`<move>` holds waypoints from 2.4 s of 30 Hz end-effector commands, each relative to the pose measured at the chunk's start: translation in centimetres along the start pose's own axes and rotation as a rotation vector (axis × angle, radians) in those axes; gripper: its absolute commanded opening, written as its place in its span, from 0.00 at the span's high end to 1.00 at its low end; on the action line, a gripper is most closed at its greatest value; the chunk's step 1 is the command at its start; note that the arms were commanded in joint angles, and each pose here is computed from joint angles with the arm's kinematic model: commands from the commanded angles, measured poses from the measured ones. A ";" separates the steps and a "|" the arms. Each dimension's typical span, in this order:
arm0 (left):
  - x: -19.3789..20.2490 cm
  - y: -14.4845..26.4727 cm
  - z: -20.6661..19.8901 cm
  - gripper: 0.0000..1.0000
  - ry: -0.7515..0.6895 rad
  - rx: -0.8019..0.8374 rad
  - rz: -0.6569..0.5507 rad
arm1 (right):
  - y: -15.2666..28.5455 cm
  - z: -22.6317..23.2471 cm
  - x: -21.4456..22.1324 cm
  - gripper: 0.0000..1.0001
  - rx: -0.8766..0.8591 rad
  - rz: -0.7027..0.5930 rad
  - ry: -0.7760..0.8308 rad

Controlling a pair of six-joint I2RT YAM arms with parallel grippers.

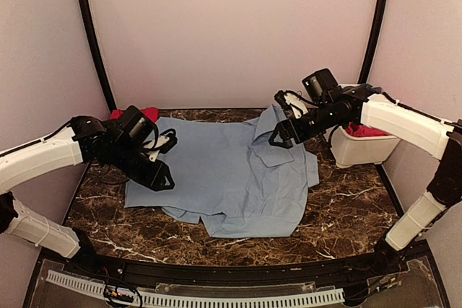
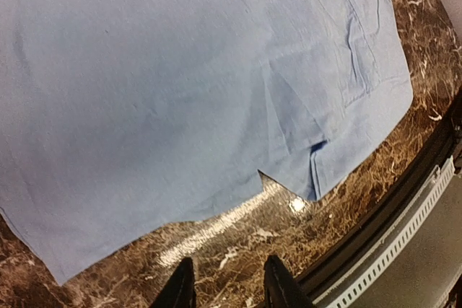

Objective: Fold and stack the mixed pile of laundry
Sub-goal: Flatten out the crumpled shirt at the center of the board, then adjust the flattened shirt at the center of the board.

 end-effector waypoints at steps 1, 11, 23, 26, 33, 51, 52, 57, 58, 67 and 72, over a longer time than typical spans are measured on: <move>3.4 -1.6 -2.0 0.72 0.062 0.050 0.158 | -1.9 0.1 0.6 0.18 -0.075 0.024 -0.054; 5.5 -7.3 -2.6 0.67 0.106 0.031 0.258 | -5.0 -0.9 2.1 0.20 -0.064 0.101 -0.064; 5.6 -12.6 -2.2 0.49 0.007 -0.040 0.271 | -6.7 -2.2 3.3 0.21 -0.045 0.140 -0.083; 5.7 -13.4 -2.2 0.45 0.002 -0.053 0.276 | -6.6 -2.4 3.3 0.21 -0.039 0.140 -0.082; 6.9 -14.8 -2.1 0.35 -0.056 -0.172 0.339 | -7.0 -3.0 3.9 0.21 -0.031 0.154 -0.091; 9.6 -18.8 -2.1 0.78 -0.081 -0.190 0.508 | -7.2 -3.4 4.5 0.21 -0.023 0.164 -0.099; 9.6 -18.6 -2.3 0.80 -0.092 -0.186 0.505 | -7.2 -3.4 4.5 0.21 -0.022 0.165 -0.098; 11.1 -16.7 -4.6 0.98 -0.143 -0.124 0.571 | -7.0 -3.5 4.4 0.21 -0.017 0.163 -0.097; 11.6 -16.1 -5.2 0.99 -0.159 -0.105 0.577 | -6.9 -3.5 4.4 0.21 -0.017 0.161 -0.097; 12.5 -10.4 -8.7 0.96 -0.133 0.013 0.536 | -7.1 -3.7 4.5 0.21 -0.023 0.160 -0.101; 9.3 -9.4 -5.3 0.83 0.035 -0.083 0.380 | -7.6 -3.6 4.5 0.21 -0.040 0.157 -0.115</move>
Point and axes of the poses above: each gripper's point midway between its finger pads, its own y axis back along the fingers, its own z axis along the line the jaws close on, x = y × z, the point moved 8 cm from there along y, back along the fingers, and after that the axes turned 8 degrees about -y, right-handed, at the moved point
